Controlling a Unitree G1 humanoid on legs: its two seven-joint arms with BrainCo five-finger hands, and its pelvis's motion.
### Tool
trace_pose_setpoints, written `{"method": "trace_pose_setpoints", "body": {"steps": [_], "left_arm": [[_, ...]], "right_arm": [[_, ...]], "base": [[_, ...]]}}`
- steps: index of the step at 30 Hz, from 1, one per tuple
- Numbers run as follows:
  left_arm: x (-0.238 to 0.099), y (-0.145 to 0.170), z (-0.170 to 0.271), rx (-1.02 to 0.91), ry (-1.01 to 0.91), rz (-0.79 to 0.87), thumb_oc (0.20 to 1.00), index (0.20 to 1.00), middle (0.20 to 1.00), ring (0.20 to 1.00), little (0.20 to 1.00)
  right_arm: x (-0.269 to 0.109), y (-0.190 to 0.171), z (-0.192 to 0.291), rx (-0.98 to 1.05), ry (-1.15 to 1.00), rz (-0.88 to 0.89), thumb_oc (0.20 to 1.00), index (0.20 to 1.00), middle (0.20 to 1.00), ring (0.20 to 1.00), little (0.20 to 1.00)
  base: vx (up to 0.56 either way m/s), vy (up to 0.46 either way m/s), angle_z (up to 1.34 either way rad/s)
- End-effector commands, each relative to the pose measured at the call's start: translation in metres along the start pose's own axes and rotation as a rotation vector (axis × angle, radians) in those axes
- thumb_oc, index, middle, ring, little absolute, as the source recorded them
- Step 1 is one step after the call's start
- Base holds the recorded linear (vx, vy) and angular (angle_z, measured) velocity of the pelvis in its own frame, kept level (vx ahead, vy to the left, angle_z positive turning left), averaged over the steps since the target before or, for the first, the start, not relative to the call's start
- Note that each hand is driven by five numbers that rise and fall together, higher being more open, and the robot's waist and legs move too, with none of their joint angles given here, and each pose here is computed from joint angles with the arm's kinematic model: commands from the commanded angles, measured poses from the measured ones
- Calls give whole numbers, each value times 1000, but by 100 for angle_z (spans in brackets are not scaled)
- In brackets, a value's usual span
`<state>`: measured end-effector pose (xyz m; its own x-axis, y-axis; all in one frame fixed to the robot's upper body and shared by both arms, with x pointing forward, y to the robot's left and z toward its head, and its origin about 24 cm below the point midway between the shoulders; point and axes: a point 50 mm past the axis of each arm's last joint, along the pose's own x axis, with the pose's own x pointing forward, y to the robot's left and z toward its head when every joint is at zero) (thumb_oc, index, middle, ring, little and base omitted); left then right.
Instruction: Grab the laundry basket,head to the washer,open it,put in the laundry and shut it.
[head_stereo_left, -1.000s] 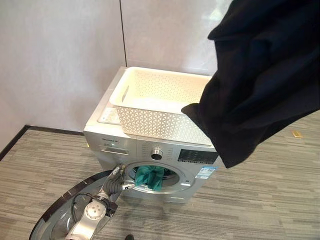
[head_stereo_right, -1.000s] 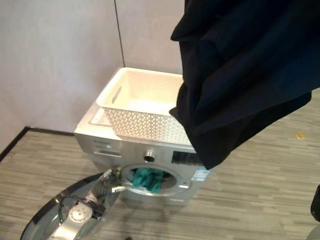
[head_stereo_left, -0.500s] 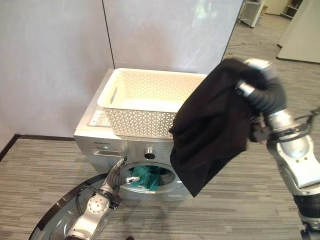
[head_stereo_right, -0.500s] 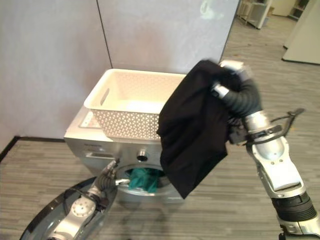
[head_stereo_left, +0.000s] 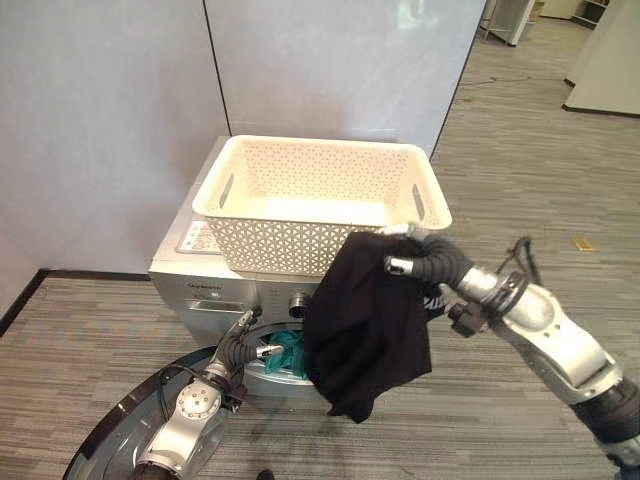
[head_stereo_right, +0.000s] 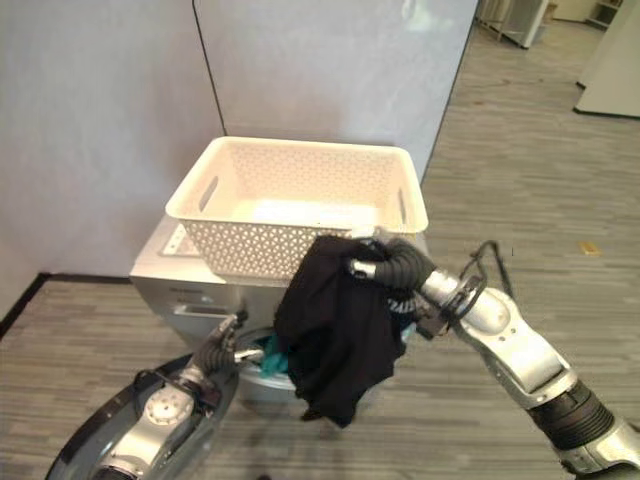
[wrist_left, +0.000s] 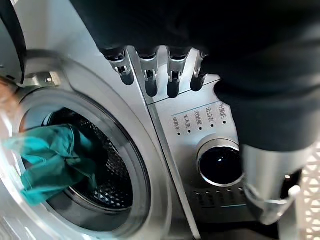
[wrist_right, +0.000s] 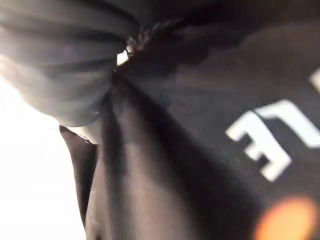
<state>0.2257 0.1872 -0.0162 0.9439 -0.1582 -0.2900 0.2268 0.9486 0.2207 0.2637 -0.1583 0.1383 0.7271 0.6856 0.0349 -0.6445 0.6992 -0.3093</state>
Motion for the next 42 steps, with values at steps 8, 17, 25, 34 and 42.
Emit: {"method": "trace_pose_setpoints", "body": {"steps": [8, 17, 25, 34, 42], "left_arm": [[-10, -6, 32, -35, -171, -194, 1000, 1000, 1000, 1000, 1000], [-17, -10, 61, 24, -255, -352, 1000, 1000, 1000, 1000, 1000], [6, -34, 81, 174, -350, -358, 1000, 1000, 1000, 1000, 1000], [29, -64, 81, 293, -342, -348, 1000, 1000, 1000, 1000, 1000], [31, -56, 87, 435, -380, -301, 1000, 1000, 1000, 1000, 1000]], "right_arm": [[-6, -8, -8, -4, -22, -110, 200, 200, 200, 200, 200], [4, -10, -7, -1, -66, -179, 200, 200, 200, 200, 200], [16, 0, -6, 60, -131, -242, 200, 200, 200, 200, 200], [24, 15, -6, 165, -174, -264, 200, 200, 200, 200, 200], [24, 17, 1, 207, -215, -256, 200, 200, 200, 200, 200]], "base": [[36, -17, 16], [14, 6, 16], [1, 4, 0], [0, 0, 0], [4, -3, 1]]}}
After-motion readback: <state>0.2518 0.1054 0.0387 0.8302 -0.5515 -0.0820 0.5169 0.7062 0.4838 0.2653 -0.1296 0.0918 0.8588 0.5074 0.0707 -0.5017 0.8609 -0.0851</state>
